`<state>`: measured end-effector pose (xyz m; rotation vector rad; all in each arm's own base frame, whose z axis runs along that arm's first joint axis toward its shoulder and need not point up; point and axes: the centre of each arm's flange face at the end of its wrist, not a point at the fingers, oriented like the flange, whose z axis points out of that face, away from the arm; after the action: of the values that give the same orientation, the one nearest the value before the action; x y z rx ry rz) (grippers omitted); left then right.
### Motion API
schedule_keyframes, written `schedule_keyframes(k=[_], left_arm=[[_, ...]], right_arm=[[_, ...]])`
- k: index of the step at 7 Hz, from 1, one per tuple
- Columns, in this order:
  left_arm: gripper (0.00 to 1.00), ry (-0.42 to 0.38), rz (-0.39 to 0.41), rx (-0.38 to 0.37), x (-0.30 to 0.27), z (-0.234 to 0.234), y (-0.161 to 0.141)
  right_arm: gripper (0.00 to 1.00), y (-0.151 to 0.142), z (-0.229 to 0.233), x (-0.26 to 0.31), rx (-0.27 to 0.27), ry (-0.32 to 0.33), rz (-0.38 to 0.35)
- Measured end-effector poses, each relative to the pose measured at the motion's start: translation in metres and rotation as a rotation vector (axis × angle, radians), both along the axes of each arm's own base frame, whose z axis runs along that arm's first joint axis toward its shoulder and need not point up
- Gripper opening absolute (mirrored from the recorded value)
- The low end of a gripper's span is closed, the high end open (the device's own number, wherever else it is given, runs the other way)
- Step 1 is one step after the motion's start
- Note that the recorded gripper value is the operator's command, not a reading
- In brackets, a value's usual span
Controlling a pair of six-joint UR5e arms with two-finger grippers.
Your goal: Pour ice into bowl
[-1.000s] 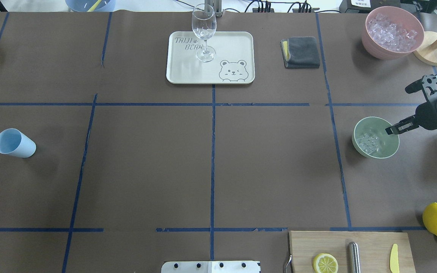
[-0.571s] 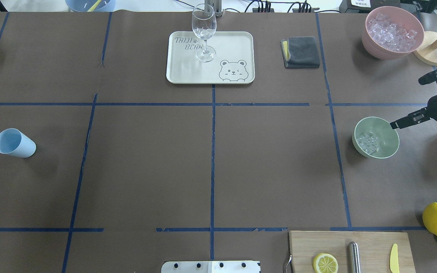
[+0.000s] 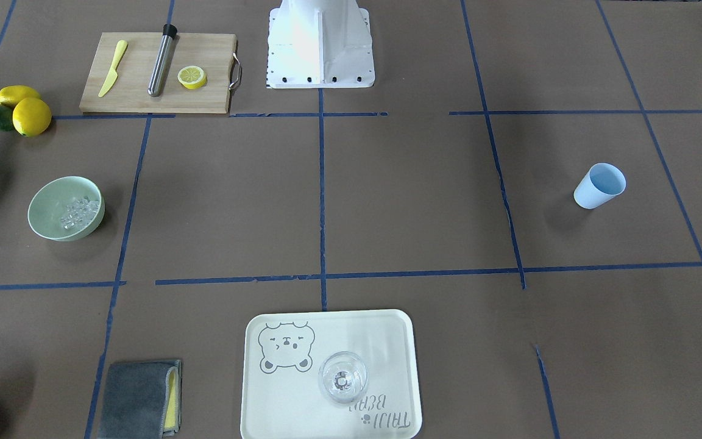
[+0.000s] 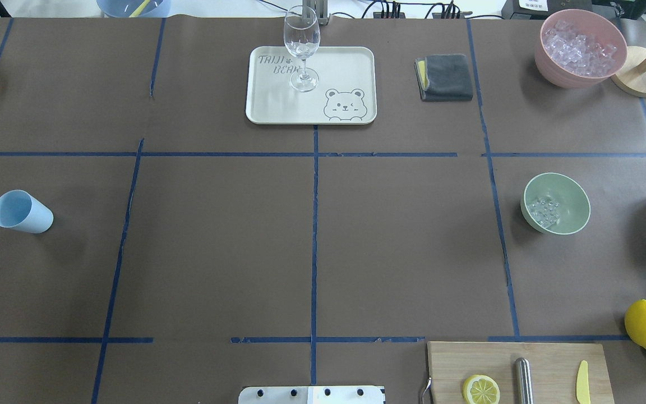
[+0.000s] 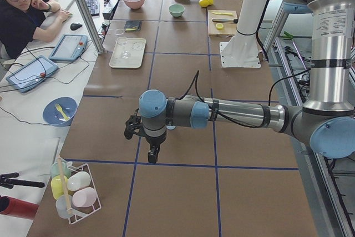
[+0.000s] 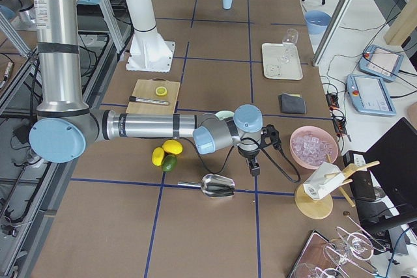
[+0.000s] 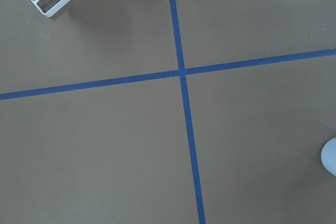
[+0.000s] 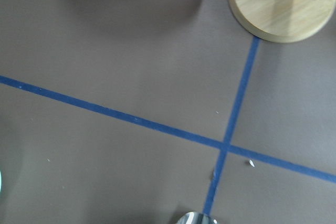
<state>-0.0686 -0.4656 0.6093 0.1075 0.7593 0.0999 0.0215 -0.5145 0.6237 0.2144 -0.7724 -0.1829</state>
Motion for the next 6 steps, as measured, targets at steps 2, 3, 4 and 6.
schedule_keyframes(k=[2, 3, 4, 6], left_arm=[[1.00, 0.001, -0.001, 0.016, 0.000, -0.004, 0.001], [1.00, 0.000, -0.002, 0.031, -0.001, -0.003, 0.002], [1.00, -0.004, -0.003, 0.035, -0.001, 0.001, 0.005], [1.00, -0.008, -0.002, 0.029, -0.001, 0.008, 0.009]], right_arm=[[1.00, 0.026, 0.022, 0.034, -0.152, 0.019, 0.028], [1.00, 0.035, 0.032, 0.037, -0.188, 0.021, 0.032], [1.00, 0.040, 0.039, 0.037, -0.212, 0.009, 0.033], [1.00, 0.043, 0.045, 0.037, -0.224, -0.005, 0.030]])
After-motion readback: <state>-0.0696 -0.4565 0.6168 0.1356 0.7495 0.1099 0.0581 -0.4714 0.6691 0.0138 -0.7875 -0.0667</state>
